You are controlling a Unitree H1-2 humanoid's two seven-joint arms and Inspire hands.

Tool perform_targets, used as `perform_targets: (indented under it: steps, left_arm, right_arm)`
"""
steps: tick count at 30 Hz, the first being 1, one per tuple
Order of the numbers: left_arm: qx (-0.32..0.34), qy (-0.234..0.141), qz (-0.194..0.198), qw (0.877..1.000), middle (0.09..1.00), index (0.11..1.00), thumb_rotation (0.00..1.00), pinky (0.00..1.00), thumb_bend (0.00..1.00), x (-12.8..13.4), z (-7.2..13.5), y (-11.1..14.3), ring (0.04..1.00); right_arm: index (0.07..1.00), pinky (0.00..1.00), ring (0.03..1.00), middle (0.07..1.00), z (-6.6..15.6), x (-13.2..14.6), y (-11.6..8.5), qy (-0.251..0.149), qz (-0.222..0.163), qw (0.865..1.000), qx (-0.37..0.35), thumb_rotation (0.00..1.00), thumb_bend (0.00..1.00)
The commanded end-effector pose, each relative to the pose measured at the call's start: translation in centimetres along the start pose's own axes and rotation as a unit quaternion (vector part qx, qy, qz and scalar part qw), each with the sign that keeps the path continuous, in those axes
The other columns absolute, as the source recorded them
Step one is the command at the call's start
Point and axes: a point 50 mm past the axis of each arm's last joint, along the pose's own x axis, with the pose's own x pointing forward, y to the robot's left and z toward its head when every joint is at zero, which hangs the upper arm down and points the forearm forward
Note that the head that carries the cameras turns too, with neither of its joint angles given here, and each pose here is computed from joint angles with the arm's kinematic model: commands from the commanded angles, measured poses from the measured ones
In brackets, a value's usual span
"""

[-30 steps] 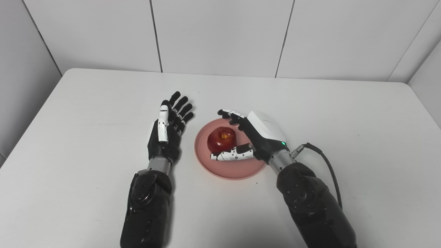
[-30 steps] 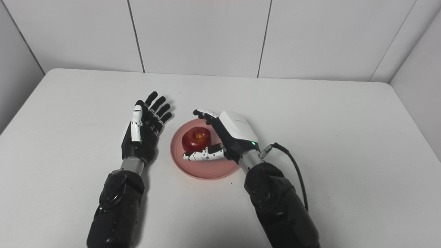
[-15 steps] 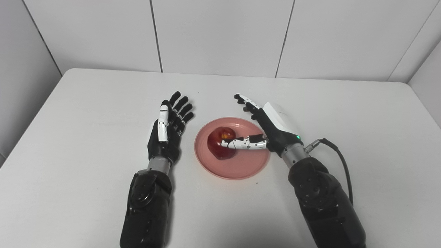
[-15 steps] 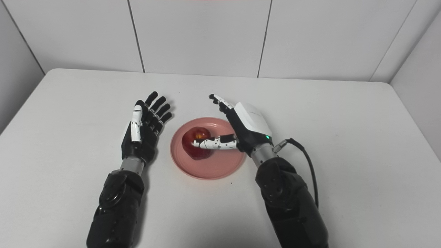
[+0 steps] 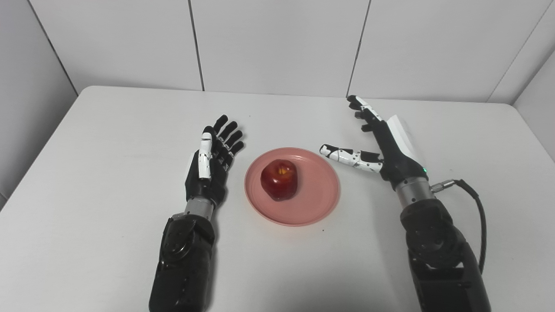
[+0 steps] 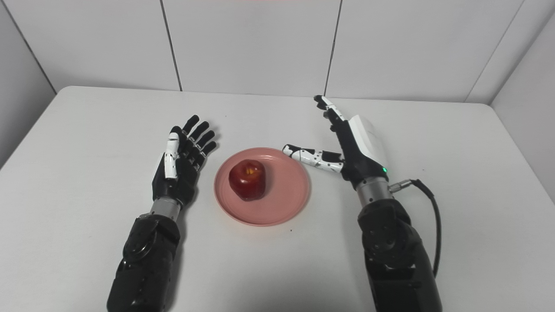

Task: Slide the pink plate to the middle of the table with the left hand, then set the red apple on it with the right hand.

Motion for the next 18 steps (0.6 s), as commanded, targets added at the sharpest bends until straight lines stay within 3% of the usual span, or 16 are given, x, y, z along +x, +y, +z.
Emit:
perform_targets:
  steps: [1, 6, 17, 18]
  left_arm:
    - [0.001, 0.025, 0.002, 1.0, 0.888, 0.875, 1.0, 0.88, 0.35, -0.4, -0.6, 0.4, 0.877]
    - [0.003, 0.026, 0.0, 1.0, 0.889, 0.876, 1.0, 0.88, 0.35, -0.4, -0.6, 0.4, 0.877]
    - [0.017, 0.02, -0.01, 1.0, 0.892, 0.88, 1.0, 0.88, 0.36, -0.5, 0.0, 0.1, 0.879]
    - [0.021, 0.019, -0.01, 1.0, 0.893, 0.881, 1.0, 0.88, 0.36, -0.5, 0.1, 0.1, 0.88]
  right_arm:
    - [0.886, 0.77, 0.854, 0.873, 0.8, 0.0, -1.3, -0.022, -0.036, 0.999, 0.006, 0.65, 1.0]
    - [0.883, 0.77, 0.838, 0.86, -0.7, -1.0, -1.7, 0.006, -0.057, 0.998, 0.024, 0.76, 0.92]
    - [0.883, 0.79, 0.857, 0.887, -2.8, -2.8, -1.8, 0.036, -0.086, 0.995, 0.047, 0.99, 0.86]
    - [0.872, 0.79, 0.84, 0.867, -3.0, -3.0, -1.8, 0.033, -0.089, 0.994, 0.061, 1.0, 0.81]
